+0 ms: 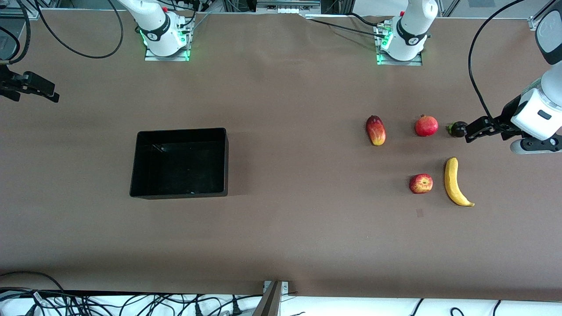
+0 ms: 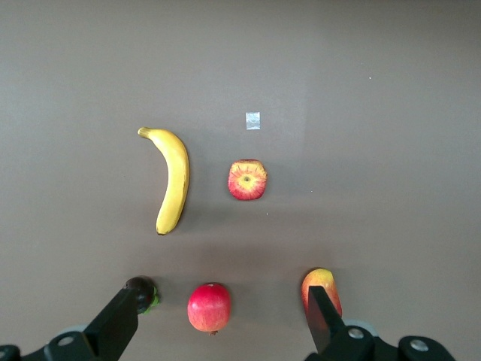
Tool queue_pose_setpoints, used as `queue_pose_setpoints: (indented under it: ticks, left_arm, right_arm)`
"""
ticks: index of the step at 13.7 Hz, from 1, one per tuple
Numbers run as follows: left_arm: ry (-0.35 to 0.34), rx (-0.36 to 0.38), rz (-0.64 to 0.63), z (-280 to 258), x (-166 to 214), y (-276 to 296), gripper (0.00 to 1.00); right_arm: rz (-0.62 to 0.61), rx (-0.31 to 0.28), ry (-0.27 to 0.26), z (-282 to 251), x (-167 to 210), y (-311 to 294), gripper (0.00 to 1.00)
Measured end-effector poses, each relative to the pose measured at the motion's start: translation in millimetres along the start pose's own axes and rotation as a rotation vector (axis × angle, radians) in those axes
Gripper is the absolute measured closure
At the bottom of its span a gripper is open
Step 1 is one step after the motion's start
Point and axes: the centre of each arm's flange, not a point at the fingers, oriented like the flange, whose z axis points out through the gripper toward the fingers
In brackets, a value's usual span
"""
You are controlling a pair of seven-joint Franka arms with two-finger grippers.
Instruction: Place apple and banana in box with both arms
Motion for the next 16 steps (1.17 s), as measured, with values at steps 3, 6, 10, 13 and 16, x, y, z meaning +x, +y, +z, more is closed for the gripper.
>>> queue_pose_setpoints:
  ticks: [3, 6, 10, 13, 16]
  left_arm:
    - [0.000, 0.000, 0.000, 0, 0, 0, 0.00]
    - [-0.001, 0.000, 0.000, 1, 0, 0, 0.00]
    - [-0.003, 0.000, 0.000, 2, 1, 0, 0.00]
    - [-0.012, 0.001, 0.000, 7, 2, 0, 0.00]
    - [-0.018, 0.002, 0.000, 11, 3, 1, 0.00]
  right_arm:
    - [0.017, 0.000, -0.015, 23, 7, -2, 0.00]
    - [0.038, -0.003, -0.016, 76, 27, -14, 0.00]
    - [0.046, -0.005, 0.084, 160, 48, -25, 0.00]
    - [0.123, 0.007, 0.188, 222, 44, -35, 0.00]
    - [0.162, 0.023, 0.224, 262, 39, -59, 0.00]
